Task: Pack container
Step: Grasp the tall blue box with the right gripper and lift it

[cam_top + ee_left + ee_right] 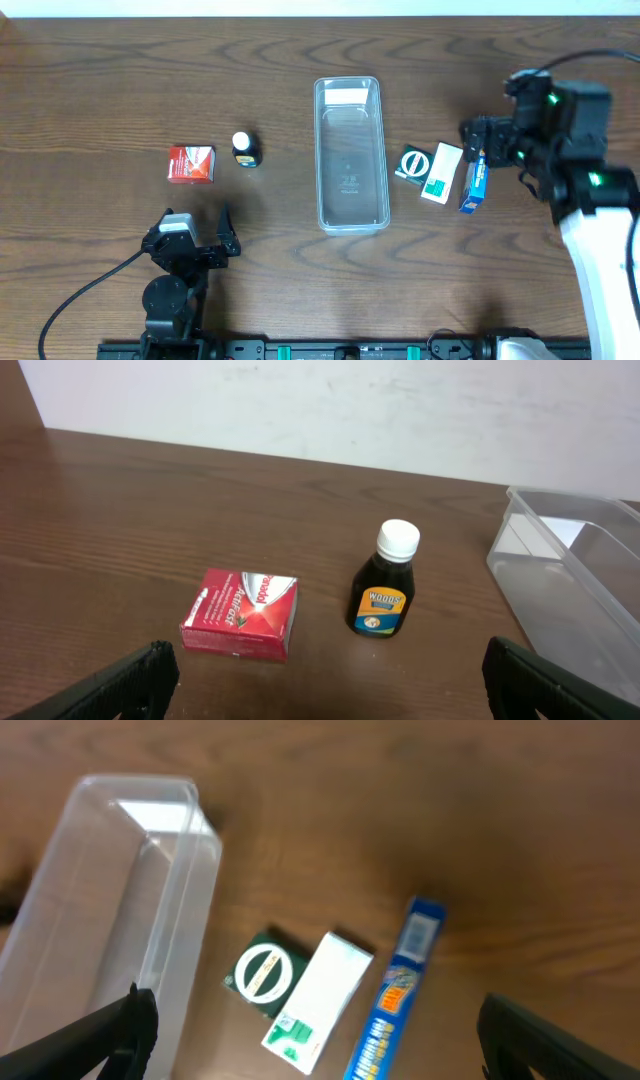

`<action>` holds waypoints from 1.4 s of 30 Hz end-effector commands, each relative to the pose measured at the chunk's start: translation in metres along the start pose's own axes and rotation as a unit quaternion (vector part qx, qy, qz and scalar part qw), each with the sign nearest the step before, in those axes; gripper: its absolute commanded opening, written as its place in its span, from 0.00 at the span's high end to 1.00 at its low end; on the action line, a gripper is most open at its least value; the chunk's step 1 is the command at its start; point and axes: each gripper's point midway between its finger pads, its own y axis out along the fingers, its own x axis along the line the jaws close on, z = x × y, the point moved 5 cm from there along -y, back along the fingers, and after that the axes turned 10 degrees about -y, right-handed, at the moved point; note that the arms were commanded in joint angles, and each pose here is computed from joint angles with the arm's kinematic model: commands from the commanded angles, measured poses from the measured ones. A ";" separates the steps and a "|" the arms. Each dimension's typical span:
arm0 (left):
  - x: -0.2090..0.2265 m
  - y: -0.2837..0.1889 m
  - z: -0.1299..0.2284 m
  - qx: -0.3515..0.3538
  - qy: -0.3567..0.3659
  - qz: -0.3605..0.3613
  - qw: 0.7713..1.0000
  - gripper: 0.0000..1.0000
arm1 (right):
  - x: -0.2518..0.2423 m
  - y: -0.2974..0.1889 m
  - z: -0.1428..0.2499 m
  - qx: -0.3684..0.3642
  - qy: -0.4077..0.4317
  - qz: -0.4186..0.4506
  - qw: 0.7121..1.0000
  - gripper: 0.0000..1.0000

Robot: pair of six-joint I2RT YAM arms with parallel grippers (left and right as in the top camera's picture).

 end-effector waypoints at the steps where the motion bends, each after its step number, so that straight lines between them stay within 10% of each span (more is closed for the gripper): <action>1: 0.003 0.003 0.013 0.018 0.008 0.000 1.000 0.02 | -0.005 0.031 0.011 0.055 0.067 -0.007 0.996 0.01; 24: 0.003 0.003 0.013 0.018 0.008 0.000 1.000 0.02 | -0.040 0.096 0.089 0.235 0.189 0.144 0.943 0.52; 42: 0.003 0.003 0.013 0.018 0.008 0.000 1.000 0.02 | 0.005 0.049 0.007 0.093 0.153 0.070 0.981 0.96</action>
